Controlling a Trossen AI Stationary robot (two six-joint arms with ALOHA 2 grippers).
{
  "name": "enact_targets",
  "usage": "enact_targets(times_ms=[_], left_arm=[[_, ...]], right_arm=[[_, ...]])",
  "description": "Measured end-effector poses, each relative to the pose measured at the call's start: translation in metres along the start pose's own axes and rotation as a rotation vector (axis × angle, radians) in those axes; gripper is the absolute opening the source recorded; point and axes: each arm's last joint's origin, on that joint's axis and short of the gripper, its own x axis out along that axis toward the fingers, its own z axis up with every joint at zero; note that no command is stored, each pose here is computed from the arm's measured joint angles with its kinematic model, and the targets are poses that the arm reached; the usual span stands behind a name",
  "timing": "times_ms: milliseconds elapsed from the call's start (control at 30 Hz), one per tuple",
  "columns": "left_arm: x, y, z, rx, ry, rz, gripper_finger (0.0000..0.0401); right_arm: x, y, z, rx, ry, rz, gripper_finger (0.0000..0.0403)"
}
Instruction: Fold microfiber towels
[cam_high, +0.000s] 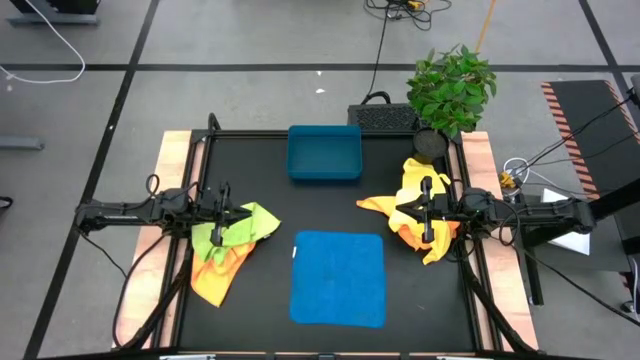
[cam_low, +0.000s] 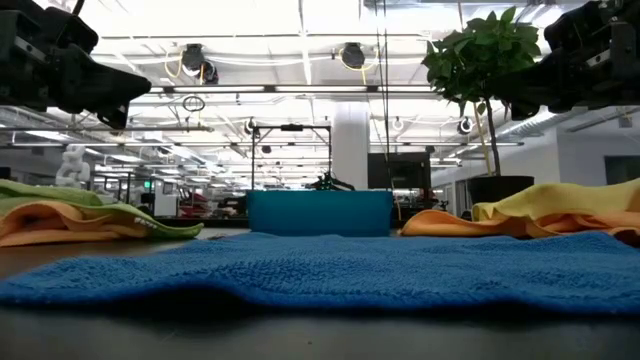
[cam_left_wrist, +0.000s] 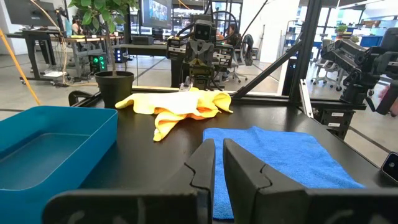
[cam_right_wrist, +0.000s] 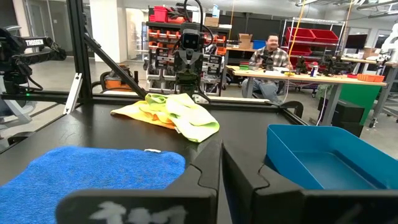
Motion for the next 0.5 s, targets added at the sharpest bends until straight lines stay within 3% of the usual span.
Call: enact_targets(times_ms=[500], left_arm=[[0.0, 0.0, 0.0001, 0.0, 0.0, 0.0, 0.0035]], right_arm=[[-0.0001, -0.0003, 0.0045, 0.014, -0.047, -0.002, 0.0006]])
